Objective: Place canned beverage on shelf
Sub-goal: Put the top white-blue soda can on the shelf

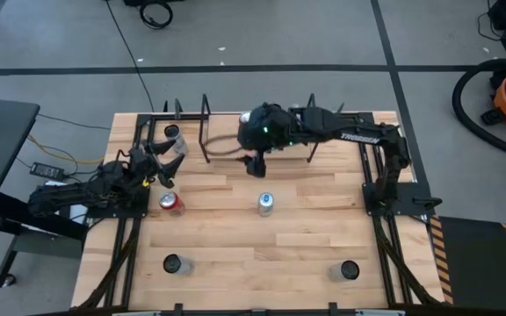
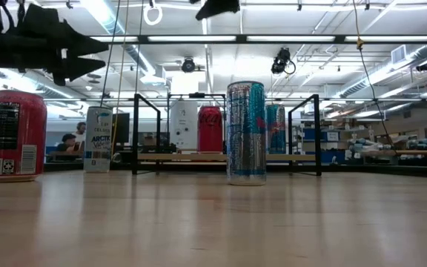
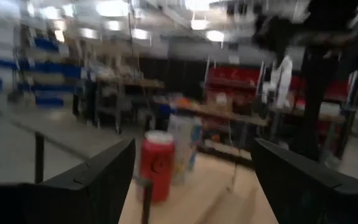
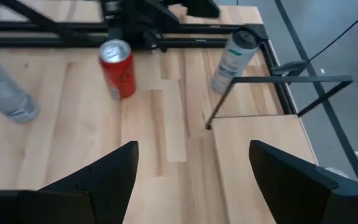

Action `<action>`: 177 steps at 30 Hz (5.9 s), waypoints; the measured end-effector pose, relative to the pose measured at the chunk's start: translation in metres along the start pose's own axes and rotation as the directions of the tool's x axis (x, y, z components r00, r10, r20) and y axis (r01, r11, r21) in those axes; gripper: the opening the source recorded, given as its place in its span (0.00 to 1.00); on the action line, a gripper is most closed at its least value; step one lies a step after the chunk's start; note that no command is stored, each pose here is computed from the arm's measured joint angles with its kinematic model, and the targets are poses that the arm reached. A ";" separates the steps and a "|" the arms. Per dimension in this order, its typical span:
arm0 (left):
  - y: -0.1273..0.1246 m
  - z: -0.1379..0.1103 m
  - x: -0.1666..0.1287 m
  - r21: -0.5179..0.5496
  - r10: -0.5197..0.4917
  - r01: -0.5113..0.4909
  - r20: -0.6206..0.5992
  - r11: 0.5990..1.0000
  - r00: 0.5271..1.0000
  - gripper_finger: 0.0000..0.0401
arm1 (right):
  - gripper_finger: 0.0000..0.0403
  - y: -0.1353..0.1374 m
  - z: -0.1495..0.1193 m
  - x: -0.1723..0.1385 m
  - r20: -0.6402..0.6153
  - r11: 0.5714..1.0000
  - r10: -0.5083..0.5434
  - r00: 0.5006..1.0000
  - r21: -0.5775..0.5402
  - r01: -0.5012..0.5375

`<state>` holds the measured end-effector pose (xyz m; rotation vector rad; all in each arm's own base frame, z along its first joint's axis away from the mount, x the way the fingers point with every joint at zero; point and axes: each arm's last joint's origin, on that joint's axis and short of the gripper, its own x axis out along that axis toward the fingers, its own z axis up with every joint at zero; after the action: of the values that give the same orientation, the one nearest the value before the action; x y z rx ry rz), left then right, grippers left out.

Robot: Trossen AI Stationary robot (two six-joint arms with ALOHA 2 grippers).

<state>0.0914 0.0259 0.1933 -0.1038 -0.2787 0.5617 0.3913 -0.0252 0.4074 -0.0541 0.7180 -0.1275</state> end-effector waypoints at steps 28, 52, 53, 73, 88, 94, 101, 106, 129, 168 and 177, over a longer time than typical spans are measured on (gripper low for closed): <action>0.005 0.113 0.089 0.211 0.445 -0.405 -0.603 0.889 0.662 0.80 | 0.78 -0.031 0.003 -0.138 0.255 0.940 -0.340 0.905 0.108 0.323; 0.096 0.076 0.119 0.240 0.448 -0.527 -0.838 0.815 0.312 0.80 | 0.78 -0.072 -0.014 -0.134 0.116 0.943 -0.331 0.937 0.073 0.324; 0.097 0.074 0.121 0.236 0.439 -0.524 -0.845 0.818 0.306 0.80 | 0.78 -0.074 -0.014 -0.134 0.114 0.942 -0.335 0.935 0.077 0.328; 0.099 0.061 0.122 0.230 0.367 -0.456 -0.899 0.860 0.239 0.80 | 0.78 -0.091 -0.018 -0.135 0.097 0.937 -0.337 0.937 0.135 0.323; 0.098 0.060 0.120 0.231 0.359 -0.458 -0.908 0.858 0.214 0.75 | 0.78 -0.091 -0.019 -0.135 0.096 0.937 -0.338 0.936 0.128 0.325; 0.102 0.051 0.124 0.233 0.347 -0.465 -0.921 0.854 0.176 0.74 | 0.78 -0.091 -0.019 -0.135 0.096 0.938 -0.338 0.936 0.117 0.326; 0.104 0.039 0.133 0.246 0.334 -0.431 -0.932 0.868 0.140 0.67 | 0.78 -0.091 -0.019 -0.135 0.096 0.939 -0.338 0.936 0.110 0.327; 0.099 0.044 0.136 0.244 0.329 -0.409 -0.933 0.879 0.149 0.66 | 0.78 -0.091 -0.019 -0.135 0.095 0.939 -0.338 0.936 0.109 0.328; 0.061 0.185 0.177 0.214 0.358 -0.330 -0.804 0.919 0.474 0.66 | 0.78 -0.090 -0.022 -0.135 0.060 0.941 -0.331 0.942 0.102 0.324; 0.051 0.081 0.276 0.145 0.064 0.220 -0.939 0.965 0.338 0.66 | 0.78 -0.089 -0.027 -0.134 0.010 0.941 -0.320 0.947 0.116 0.317; 0.061 0.067 0.276 0.103 0.047 0.201 -0.964 0.974 0.263 0.66 | 0.78 -0.088 -0.027 -0.134 0.014 0.949 -0.298 0.954 0.117 0.294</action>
<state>0.2645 0.2273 0.3108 -0.2169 1.0373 0.3254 0.2651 -0.0949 0.4827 -0.0552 0.6668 -0.4546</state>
